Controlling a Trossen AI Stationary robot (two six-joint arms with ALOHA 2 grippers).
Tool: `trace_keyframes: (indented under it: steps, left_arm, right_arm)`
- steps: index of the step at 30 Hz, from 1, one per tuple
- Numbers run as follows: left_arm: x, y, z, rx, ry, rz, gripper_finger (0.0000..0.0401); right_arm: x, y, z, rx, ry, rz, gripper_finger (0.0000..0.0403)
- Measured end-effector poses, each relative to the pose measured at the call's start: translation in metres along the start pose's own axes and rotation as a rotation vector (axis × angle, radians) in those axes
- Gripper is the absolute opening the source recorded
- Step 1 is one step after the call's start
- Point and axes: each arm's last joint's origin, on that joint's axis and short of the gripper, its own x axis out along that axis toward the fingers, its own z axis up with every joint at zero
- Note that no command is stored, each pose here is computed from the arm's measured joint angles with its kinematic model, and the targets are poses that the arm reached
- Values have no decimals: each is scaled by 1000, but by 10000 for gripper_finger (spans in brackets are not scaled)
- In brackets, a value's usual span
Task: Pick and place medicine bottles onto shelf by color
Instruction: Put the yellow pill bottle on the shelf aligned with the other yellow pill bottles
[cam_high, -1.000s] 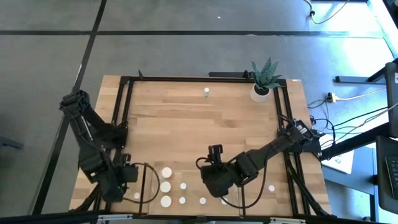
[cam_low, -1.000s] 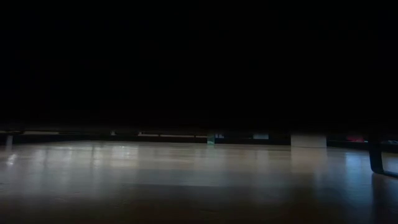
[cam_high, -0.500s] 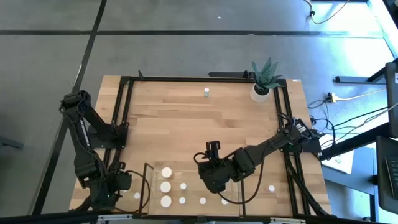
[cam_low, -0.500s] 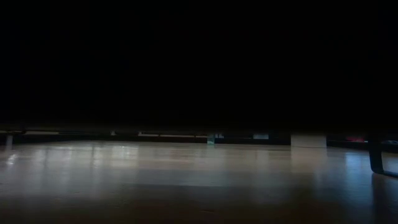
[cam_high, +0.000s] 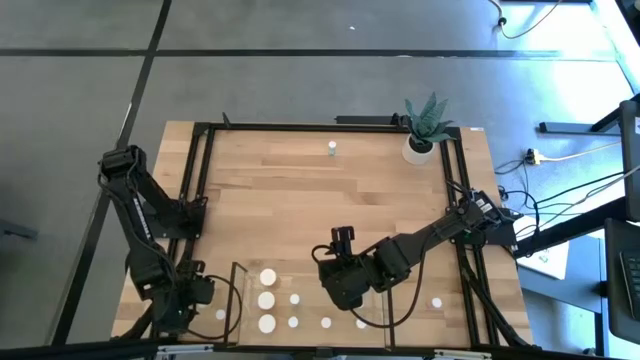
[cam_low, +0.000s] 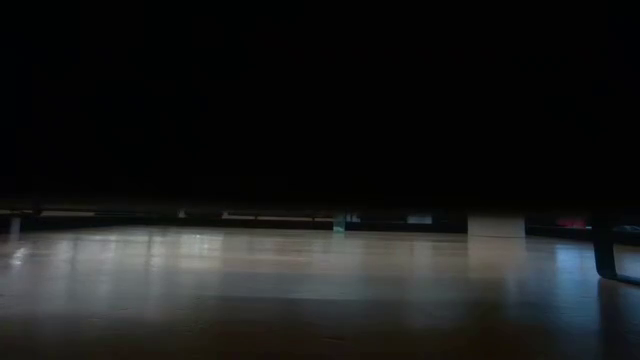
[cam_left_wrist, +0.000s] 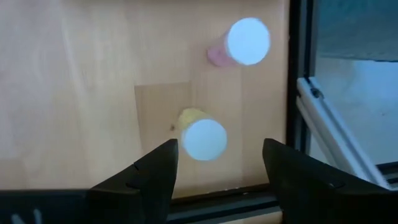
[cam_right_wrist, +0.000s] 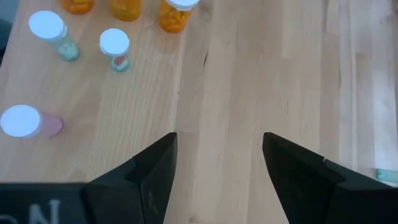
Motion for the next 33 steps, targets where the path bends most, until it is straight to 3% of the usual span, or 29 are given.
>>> trace_keyframes:
  steps: [19, 33]
  left_arm:
    - [22, 12, -7, 20, -6, -4, 227]
    - [30, 15, -6, -62, -92, -12, 229]
  right_arm:
    - [1, -1, 0, 5, 1, -2, 239]
    - [1, -1, 0, 4, 1, -2, 239]
